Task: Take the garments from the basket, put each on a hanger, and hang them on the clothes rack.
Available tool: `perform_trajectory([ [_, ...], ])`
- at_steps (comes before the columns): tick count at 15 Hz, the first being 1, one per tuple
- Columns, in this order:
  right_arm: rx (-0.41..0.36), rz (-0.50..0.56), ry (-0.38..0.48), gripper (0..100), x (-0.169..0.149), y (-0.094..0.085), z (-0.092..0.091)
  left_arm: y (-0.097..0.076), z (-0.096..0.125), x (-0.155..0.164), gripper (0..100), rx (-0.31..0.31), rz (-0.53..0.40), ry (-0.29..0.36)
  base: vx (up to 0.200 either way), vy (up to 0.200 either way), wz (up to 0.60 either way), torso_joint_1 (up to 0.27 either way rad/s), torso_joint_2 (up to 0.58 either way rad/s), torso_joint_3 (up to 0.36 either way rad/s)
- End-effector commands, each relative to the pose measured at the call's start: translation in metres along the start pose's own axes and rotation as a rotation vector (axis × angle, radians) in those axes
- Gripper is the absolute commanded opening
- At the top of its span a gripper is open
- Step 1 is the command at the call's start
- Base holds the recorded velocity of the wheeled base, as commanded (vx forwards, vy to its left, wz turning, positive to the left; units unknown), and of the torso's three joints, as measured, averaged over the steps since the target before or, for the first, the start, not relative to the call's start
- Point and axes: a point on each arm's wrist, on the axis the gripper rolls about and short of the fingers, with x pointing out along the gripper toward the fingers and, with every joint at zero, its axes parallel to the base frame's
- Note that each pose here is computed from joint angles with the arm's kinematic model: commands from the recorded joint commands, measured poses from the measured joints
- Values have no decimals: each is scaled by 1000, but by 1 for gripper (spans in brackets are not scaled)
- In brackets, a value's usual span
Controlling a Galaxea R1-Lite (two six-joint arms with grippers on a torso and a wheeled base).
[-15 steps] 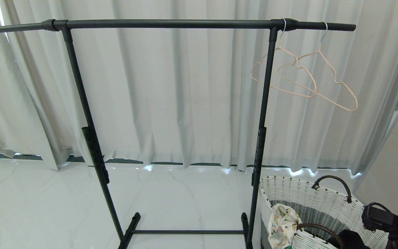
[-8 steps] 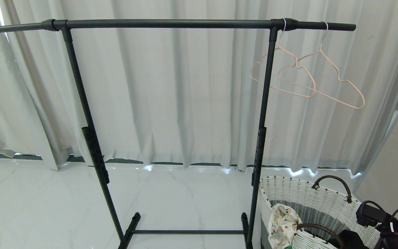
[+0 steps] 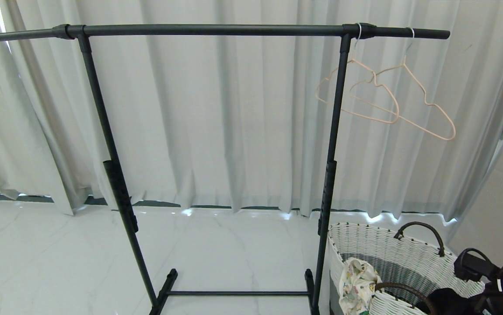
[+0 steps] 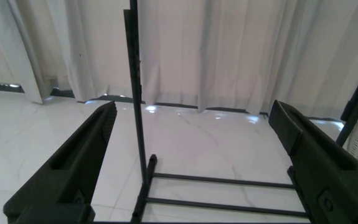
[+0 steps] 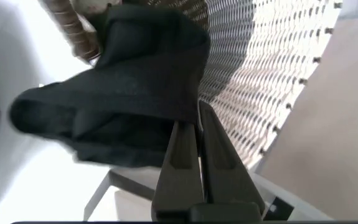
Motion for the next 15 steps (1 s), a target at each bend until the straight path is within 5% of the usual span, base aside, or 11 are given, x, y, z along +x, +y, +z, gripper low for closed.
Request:
perform_trajectory([
  [1,17,-74,-68,0,-49,-1,13,0,0,0,100,0,1,0,0,0,0,0,0,0],
  [5,51,-77,-183,0,-163,15,54,0,0,0,100,3,1,1,0,0,0,0,0,0],
  [8,32,-136,-264,0,-233,25,64,0,0,0,100,3,0,1,0,0,0,0,0,0],
  [11,-13,-200,-342,0,-273,32,69,0,0,0,100,5,1,1,-67,0,0,2,1,2],
  [15,-77,-221,-401,0,-288,39,75,0,0,0,100,5,1,1,-200,0,0,4,2,4],
])
